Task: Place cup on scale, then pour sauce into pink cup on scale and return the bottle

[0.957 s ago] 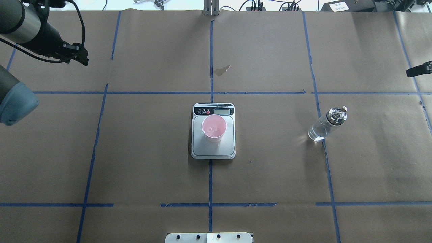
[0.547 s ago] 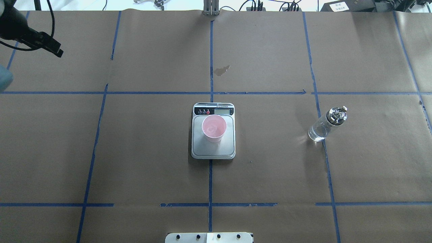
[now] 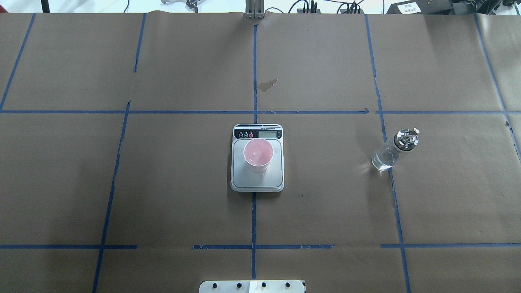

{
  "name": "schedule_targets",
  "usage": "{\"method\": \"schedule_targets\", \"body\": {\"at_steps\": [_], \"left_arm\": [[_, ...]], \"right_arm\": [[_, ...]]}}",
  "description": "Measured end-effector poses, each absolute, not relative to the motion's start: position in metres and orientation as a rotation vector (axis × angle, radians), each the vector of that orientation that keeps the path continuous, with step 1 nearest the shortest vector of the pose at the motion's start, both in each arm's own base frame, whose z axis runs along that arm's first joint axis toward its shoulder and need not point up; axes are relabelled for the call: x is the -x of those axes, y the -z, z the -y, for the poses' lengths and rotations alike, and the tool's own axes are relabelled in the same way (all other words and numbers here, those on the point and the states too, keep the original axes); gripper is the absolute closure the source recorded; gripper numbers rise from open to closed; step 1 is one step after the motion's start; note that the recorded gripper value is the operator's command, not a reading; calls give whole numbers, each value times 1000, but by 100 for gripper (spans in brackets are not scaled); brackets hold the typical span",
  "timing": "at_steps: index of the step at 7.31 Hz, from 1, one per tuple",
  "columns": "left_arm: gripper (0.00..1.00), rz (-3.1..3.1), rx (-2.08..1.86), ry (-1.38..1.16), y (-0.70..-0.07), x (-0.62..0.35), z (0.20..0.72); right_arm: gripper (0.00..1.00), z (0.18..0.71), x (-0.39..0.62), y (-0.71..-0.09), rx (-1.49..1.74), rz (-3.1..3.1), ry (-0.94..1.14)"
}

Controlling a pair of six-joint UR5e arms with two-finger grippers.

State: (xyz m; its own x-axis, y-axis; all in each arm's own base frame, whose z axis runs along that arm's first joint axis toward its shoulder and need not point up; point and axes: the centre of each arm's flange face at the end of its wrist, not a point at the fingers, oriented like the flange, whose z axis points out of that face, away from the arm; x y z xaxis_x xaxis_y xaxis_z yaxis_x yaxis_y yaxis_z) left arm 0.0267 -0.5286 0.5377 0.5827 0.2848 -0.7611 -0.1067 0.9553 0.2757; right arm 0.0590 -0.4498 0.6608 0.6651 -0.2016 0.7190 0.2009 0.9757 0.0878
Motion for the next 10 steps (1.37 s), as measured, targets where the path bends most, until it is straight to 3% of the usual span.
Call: {"method": "schedule_targets", "body": {"at_steps": [1,4,10], "left_arm": [[0,-873,-274,-332,-580,-13,511],[0,-782,-292,-399,-609,-2,508],[0,-714,-133,-221,-590,56,528]], "right_arm": [[0,447,-59,-662,1,816,226],[0,449,-60,-662,-36,804,245],[0,450,-64,-672,-23,742,249]]}}
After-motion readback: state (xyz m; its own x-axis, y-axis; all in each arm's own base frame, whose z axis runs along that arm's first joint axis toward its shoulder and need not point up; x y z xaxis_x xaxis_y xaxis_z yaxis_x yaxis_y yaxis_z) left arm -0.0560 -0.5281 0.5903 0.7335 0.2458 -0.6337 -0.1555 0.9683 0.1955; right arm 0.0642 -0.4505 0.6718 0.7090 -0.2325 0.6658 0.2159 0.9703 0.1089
